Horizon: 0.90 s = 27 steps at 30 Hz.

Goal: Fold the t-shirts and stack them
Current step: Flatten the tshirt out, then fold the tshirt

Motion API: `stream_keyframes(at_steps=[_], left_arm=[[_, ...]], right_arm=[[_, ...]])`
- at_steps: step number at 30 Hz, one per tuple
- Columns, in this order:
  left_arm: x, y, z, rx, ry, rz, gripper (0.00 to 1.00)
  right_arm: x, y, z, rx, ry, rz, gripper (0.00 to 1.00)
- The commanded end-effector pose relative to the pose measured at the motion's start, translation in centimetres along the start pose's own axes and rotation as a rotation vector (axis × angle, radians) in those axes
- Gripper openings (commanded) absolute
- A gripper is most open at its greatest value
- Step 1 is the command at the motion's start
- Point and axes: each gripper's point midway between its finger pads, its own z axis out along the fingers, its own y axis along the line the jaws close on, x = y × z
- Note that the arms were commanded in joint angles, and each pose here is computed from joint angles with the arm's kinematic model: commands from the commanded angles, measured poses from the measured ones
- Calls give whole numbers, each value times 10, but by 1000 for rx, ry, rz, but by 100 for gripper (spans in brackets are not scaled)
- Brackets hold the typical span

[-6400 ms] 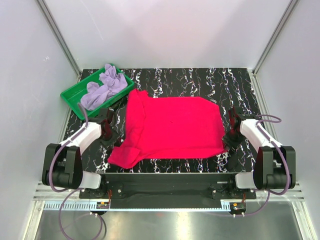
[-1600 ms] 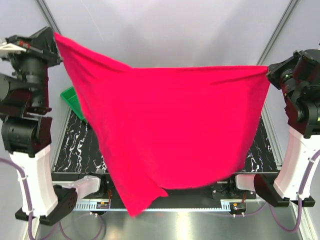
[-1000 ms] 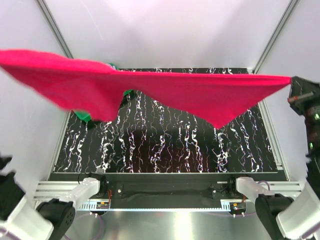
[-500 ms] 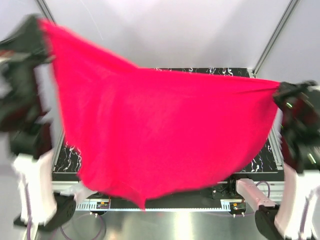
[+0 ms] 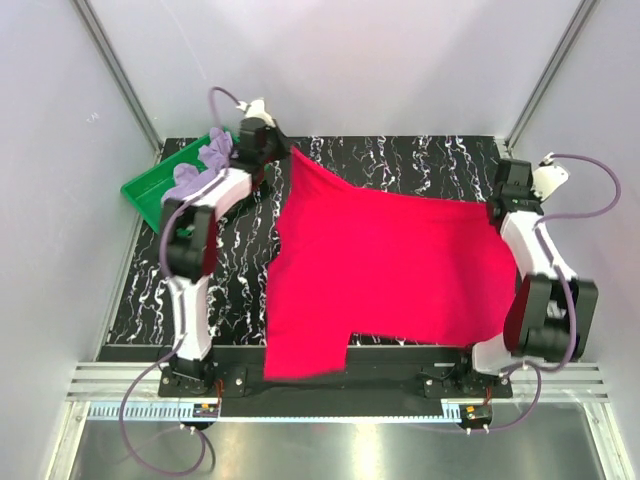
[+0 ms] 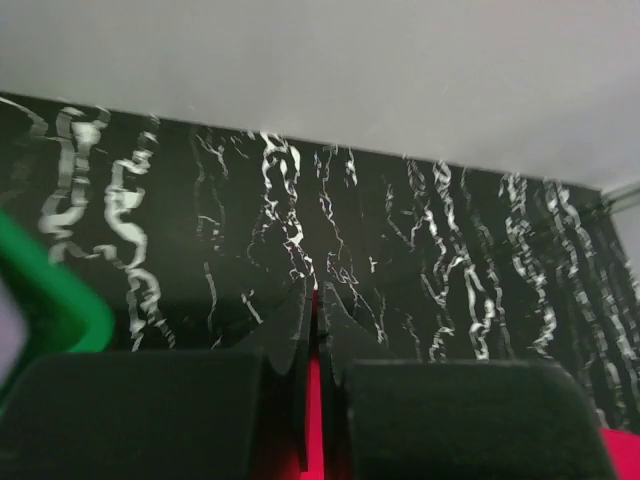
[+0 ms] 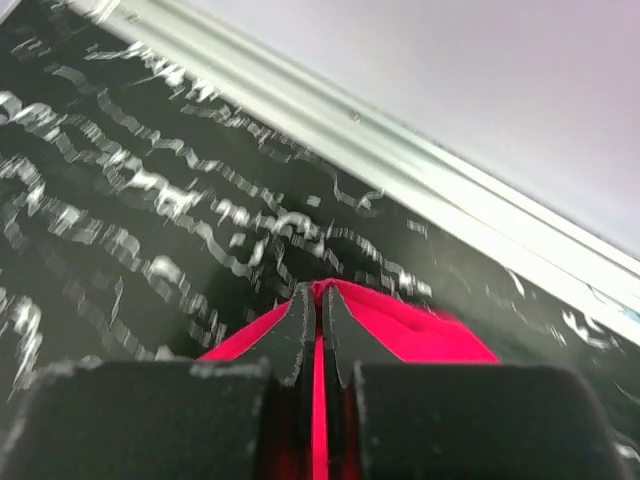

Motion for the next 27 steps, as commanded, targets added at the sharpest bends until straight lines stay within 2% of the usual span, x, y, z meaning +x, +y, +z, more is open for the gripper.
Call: stream_keyframes(at_steps=[1,2,4,5,6,7,11,12,14,15,20,21,22,24,27], left_arm=[[-56,-59,33,219,-169,40,0],[-78,-75,39,254,-209,74,0],[-55,-68,64,242,-167,79,0],[-62,-72,69,250,-182,70,0],[-58,-70,73,248,-177,63,0],[-46,-63,82,237,-160,56,0],[-36,-62,92,230,-147,29,0],[-35,-65,92,232,-150,26,0],[-33,-65,95,226,-143,27,0],[-33,-69,95,232,-142,29,0],[-35,-71,89,221,-124,28,0],[-43,-75,83,224,-129,28,0],[-35,-72,81,215,-106,27,0],[-46,-82,68,226,-111,33,0],[-35,-80,56,214,-73,28,0]], right_arm=[[-52,23,28,-10,-170,119,0],[-53,22,37,1,-166,113,0],[-50,32,59,-12,-152,96,0],[-52,31,67,-2,-152,83,0],[-40,33,81,11,-124,64,0],[-49,40,86,-6,-125,79,0],[-48,58,109,-38,-97,71,0],[-37,59,119,-22,-64,46,0],[-47,67,124,-30,-62,57,0],[-38,68,131,-34,-29,44,0],[-47,77,145,-64,27,18,0],[-34,76,149,-60,77,-10,0],[-42,80,148,-69,73,-9,0],[-38,83,148,-91,118,-22,0],[-26,80,145,-83,173,-29,0]])
